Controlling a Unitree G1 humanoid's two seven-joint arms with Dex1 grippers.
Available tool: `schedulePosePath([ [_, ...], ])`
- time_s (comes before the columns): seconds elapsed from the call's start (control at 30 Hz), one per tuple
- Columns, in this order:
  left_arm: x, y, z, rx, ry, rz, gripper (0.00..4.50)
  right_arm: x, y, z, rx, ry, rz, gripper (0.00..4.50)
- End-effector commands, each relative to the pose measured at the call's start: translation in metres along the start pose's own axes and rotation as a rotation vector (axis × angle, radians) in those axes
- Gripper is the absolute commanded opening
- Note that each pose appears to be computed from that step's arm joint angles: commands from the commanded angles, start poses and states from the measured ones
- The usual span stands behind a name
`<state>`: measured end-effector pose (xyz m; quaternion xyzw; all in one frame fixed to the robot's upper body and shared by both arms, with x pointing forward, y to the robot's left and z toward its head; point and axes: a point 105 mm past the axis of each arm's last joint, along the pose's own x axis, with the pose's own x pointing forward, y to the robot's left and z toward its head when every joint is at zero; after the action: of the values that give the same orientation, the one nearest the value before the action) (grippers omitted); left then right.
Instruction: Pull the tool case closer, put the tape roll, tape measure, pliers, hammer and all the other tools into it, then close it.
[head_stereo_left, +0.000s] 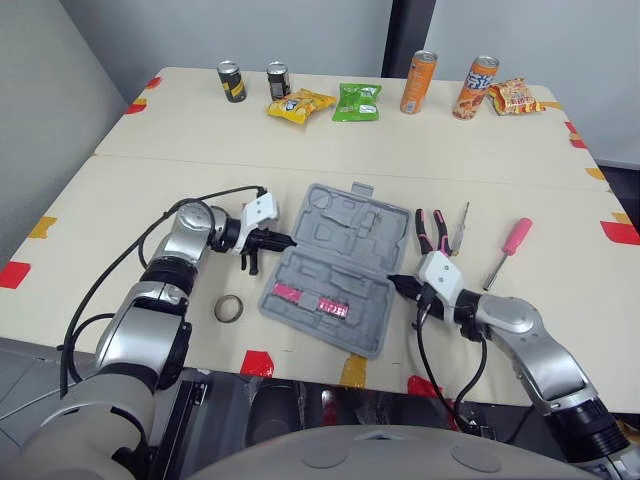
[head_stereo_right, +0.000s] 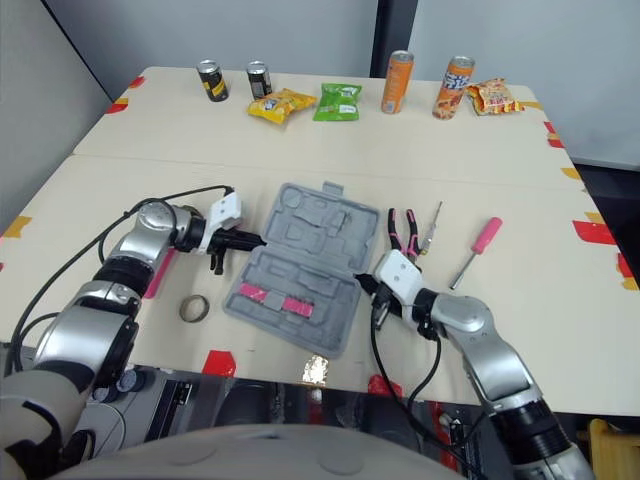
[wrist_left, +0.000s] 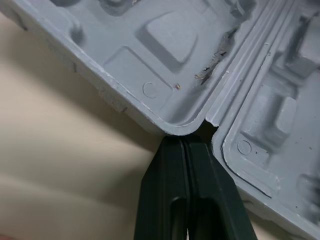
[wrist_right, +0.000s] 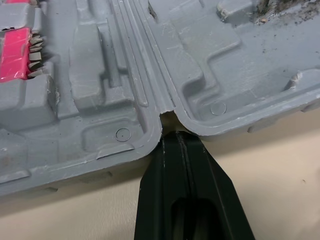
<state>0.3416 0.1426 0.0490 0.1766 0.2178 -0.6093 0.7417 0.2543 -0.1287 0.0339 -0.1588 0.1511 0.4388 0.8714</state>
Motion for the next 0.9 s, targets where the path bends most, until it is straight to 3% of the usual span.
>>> schedulePosePath([
  [0.03, 0.011, -0.024, 0.0, -0.034, 0.008, -0.104, 0.05, -0.007, 0.003, 0.017, -0.031, -0.066, 0.047, 0.0],
  [0.47, 0.01, -0.084, -0.012, -0.168, 0.062, -0.112, 0.05, -0.027, 0.021, 0.005, 0.005, -0.002, 0.2, 0.0],
  [0.9, 0.006, -0.105, -0.026, -0.196, 0.113, -0.128, 0.05, -0.031, 0.033, -0.003, 0.034, 0.038, 0.256, 0.0],
])
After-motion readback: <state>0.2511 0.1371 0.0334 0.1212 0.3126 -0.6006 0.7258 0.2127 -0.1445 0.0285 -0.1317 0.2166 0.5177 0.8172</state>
